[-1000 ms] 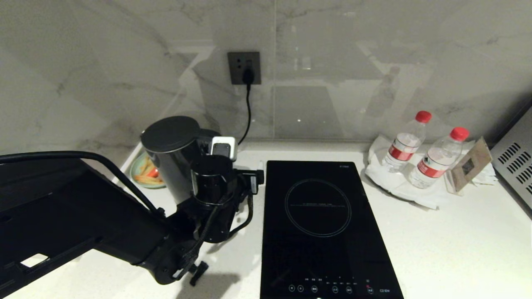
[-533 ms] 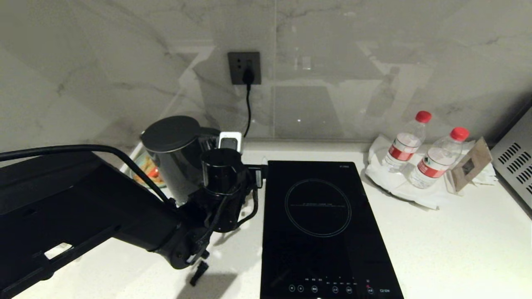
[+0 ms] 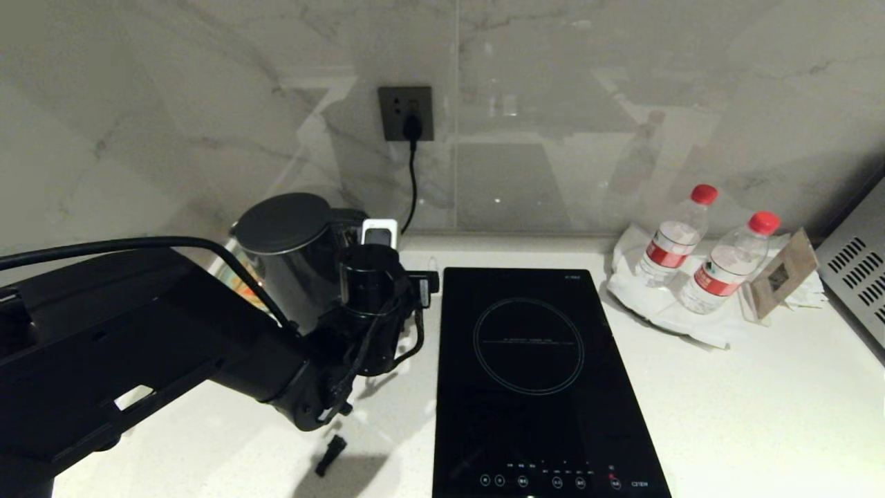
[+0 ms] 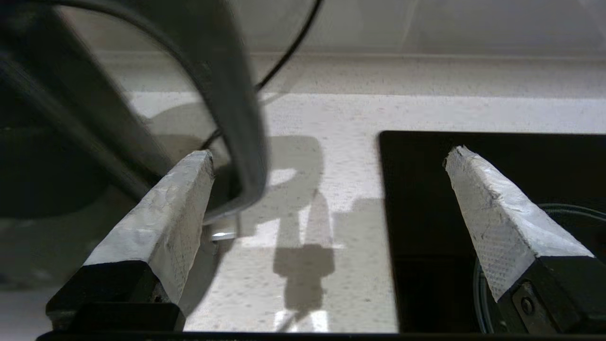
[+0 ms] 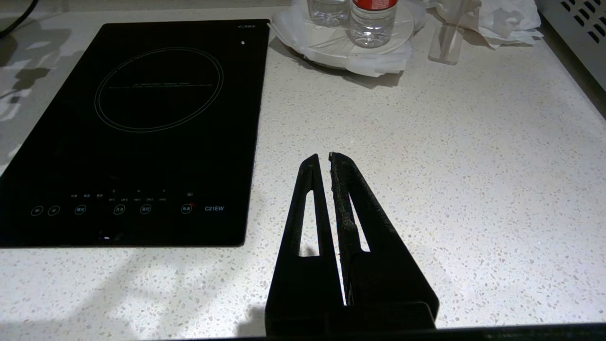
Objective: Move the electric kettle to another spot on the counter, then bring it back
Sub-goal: Pick up the kettle
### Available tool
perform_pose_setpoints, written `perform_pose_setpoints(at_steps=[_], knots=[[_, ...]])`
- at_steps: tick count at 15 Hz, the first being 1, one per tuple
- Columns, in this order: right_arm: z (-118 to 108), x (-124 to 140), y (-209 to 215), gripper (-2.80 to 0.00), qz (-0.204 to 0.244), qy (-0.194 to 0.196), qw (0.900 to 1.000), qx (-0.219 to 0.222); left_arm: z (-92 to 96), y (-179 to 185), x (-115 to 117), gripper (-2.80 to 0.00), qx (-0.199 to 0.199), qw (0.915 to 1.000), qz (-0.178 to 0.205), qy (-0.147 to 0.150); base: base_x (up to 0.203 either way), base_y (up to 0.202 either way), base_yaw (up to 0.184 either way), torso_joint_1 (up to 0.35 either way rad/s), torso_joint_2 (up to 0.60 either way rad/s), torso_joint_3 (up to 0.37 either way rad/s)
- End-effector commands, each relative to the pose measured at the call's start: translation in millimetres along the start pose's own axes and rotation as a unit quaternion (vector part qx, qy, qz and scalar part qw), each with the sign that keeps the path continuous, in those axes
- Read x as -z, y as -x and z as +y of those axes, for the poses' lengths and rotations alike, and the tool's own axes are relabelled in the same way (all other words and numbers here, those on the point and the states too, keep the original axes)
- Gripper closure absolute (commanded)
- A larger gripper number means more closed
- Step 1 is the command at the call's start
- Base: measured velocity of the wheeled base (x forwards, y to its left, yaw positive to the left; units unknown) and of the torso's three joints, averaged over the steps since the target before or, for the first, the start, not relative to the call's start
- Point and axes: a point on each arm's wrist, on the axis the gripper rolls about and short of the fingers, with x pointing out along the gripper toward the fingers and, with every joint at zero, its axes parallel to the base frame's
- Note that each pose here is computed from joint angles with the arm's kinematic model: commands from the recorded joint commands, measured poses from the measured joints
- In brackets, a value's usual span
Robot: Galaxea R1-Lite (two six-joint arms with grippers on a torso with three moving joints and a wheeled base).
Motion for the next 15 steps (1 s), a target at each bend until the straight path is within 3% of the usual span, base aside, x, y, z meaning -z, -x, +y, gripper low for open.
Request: perform_pose_setpoints(at_steps=[1, 15], knots=[[0.0, 0.0, 0.0, 0.0, 0.0, 0.0, 1.0, 0.0, 0.3, 1.0, -2.5, -2.8, -0.005, 1.0, -0.005, 0.004, 0.0, 0.0, 0.0, 0.0, 0.0, 0.0], [0.0, 0.0, 0.0, 0.0, 0.0, 0.0, 1.0, -0.001, -5.3, -15.4, -19.6, -2.8, -0.011, 0.9992, -0.035, 0.017, 0.0, 0.0, 0.0, 0.0, 0.0, 0.0]])
